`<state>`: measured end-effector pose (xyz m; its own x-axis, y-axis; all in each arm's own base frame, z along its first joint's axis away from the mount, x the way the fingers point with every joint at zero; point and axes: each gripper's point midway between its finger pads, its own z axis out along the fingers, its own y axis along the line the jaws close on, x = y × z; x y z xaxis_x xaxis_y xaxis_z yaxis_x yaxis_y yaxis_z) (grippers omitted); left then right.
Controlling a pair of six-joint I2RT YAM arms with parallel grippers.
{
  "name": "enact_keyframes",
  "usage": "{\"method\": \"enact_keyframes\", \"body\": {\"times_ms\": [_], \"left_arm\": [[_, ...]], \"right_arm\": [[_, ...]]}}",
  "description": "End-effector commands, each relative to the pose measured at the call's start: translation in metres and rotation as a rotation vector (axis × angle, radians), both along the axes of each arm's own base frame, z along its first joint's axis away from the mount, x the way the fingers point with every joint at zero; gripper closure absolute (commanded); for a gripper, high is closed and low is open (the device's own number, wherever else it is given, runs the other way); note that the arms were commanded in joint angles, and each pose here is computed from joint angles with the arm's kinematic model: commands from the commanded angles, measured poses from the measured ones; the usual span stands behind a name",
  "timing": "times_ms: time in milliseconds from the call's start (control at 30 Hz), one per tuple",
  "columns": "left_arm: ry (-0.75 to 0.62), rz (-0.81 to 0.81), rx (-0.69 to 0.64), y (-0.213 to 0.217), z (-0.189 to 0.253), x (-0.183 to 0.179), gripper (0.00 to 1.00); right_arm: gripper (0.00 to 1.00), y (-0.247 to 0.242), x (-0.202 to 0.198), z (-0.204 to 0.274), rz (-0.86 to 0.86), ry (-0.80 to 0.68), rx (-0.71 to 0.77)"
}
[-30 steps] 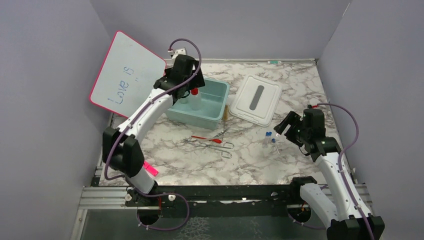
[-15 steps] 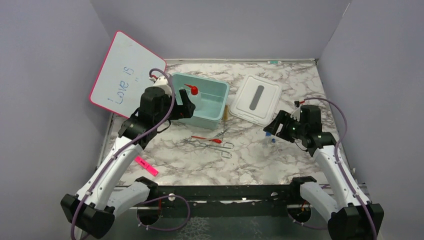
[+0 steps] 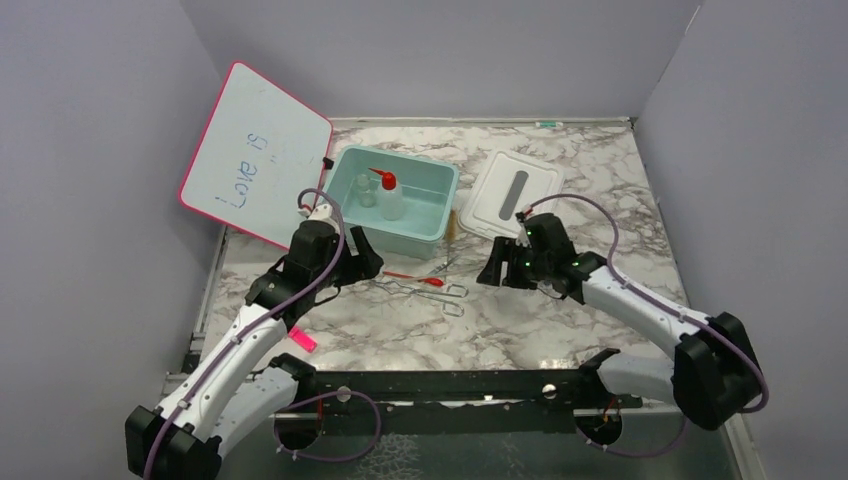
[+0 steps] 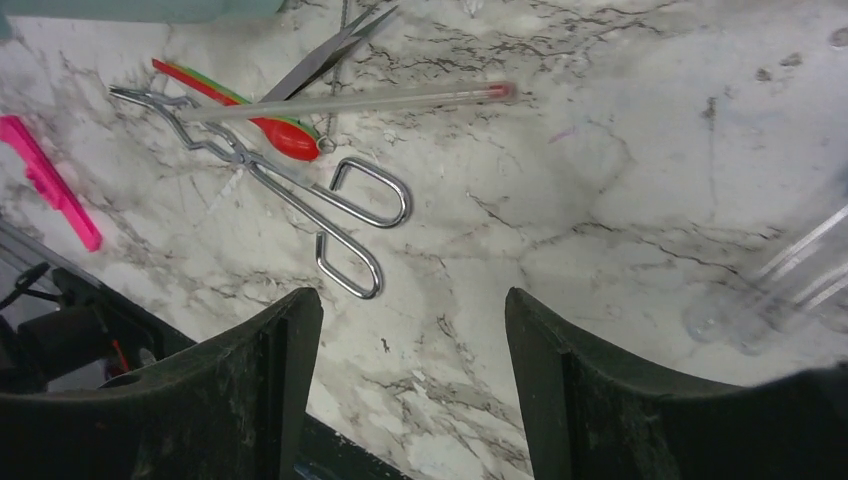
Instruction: Organize the chemistry lab equipment
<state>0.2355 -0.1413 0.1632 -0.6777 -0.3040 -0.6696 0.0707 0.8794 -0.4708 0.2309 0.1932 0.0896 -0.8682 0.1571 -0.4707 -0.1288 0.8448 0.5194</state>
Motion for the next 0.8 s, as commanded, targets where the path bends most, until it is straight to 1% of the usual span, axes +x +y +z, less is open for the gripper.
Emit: {"method": "enact_keyframes", "body": {"times_ms": [0,100,233,367,467,533,600,700,767], "left_arm": [[0.054,0.136,-0.027,0.009,-0.018,0.008,0.21],[0.135,0.217,-0.039,0.014,-0.045,0.003,0.23],[0.197,0.302,-0.049,0.019,-0.071,0.004,0.27],[0.205,0.363,-0.049,0.021,-0.082,0.013,0.37],[0.213,0.399,-0.034,0.024,-0.093,0.019,0.44],[0.209,0.398,-0.045,0.021,-0.101,0.023,0.48],[0.205,0.375,-0.091,0.012,-0.108,0.025,0.50],[0.209,0.363,-0.141,0.004,-0.119,0.027,0.53],[0.199,0.374,-0.147,0.004,-0.122,0.030,0.53]], "right_arm": [[0.29,0.031,0.024,0.001,0.080,-0.144,-0.046],[0.30,0.046,0.025,-0.006,0.138,-0.183,-0.054],[0.31,0.059,0.021,-0.014,0.160,-0.177,-0.037],[0.32,0.061,0.015,-0.025,0.146,-0.143,-0.038],[0.33,0.063,0.013,-0.025,0.134,-0.142,-0.010],[0.34,0.062,0.009,-0.026,0.132,-0.136,0.003],[0.34,0.061,0.006,-0.026,0.131,-0.137,0.011],[0.34,0.058,0.003,-0.023,0.134,-0.146,0.013],[0.34,0.057,0.003,-0.021,0.136,-0.156,0.010]]}}
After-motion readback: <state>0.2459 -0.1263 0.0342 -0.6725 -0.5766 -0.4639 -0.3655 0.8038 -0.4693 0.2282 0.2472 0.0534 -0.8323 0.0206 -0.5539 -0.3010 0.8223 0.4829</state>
